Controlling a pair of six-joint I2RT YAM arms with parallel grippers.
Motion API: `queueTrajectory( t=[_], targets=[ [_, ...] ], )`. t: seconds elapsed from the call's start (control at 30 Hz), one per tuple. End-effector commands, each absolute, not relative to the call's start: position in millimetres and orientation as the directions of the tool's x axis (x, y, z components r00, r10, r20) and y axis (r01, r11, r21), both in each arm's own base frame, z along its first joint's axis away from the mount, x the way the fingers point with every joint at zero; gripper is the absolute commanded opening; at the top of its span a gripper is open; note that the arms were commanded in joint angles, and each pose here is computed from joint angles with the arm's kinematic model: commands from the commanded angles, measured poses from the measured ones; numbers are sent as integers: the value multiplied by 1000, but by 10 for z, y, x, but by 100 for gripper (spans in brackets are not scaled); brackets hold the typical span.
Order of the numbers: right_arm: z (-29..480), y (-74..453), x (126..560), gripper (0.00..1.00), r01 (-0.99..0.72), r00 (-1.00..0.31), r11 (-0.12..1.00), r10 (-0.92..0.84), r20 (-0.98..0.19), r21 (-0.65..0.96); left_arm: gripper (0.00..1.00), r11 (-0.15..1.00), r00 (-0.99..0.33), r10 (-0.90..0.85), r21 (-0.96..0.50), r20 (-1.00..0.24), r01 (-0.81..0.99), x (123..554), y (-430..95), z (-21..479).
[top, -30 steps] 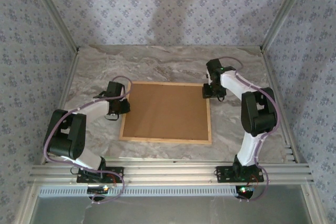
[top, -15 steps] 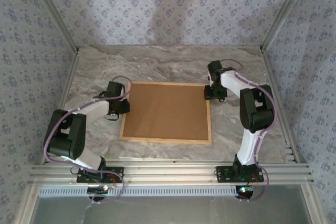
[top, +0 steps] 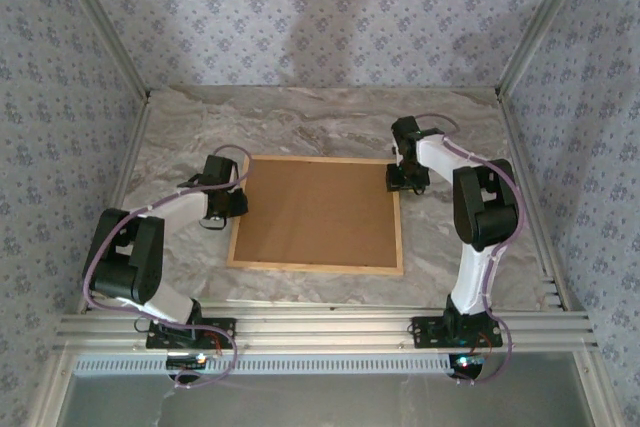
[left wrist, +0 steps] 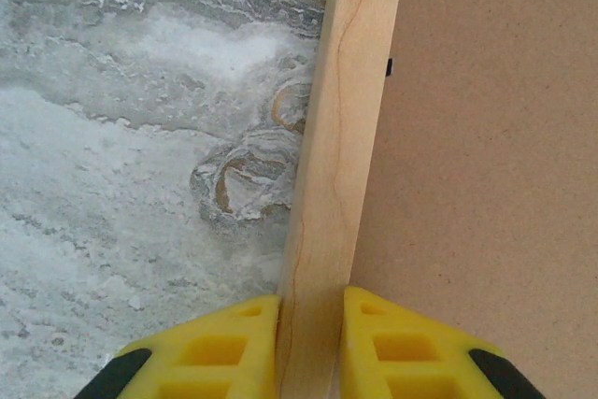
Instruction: Put the photo into the frame
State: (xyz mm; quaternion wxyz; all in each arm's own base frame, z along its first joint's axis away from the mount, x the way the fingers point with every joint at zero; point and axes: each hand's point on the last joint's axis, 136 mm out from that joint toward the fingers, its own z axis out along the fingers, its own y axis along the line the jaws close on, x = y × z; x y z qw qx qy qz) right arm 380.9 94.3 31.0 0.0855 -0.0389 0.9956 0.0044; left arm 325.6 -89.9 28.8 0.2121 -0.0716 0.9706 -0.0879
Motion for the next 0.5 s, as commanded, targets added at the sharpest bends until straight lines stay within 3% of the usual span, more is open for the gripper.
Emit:
queueTrajectory(
  t=[0.0,0.47],
  targets=[
    [86,1198,3708,48,-117,-987,991,-109,-116,59,21,976,-942,-150,-199,-300,-91,2990,-914,95],
    [-39,1383,3660,48,-146,-986,988,-141,-85,57,21,974,-943,-145,-210,-300,-83,2990,-935,104]
  ],
)
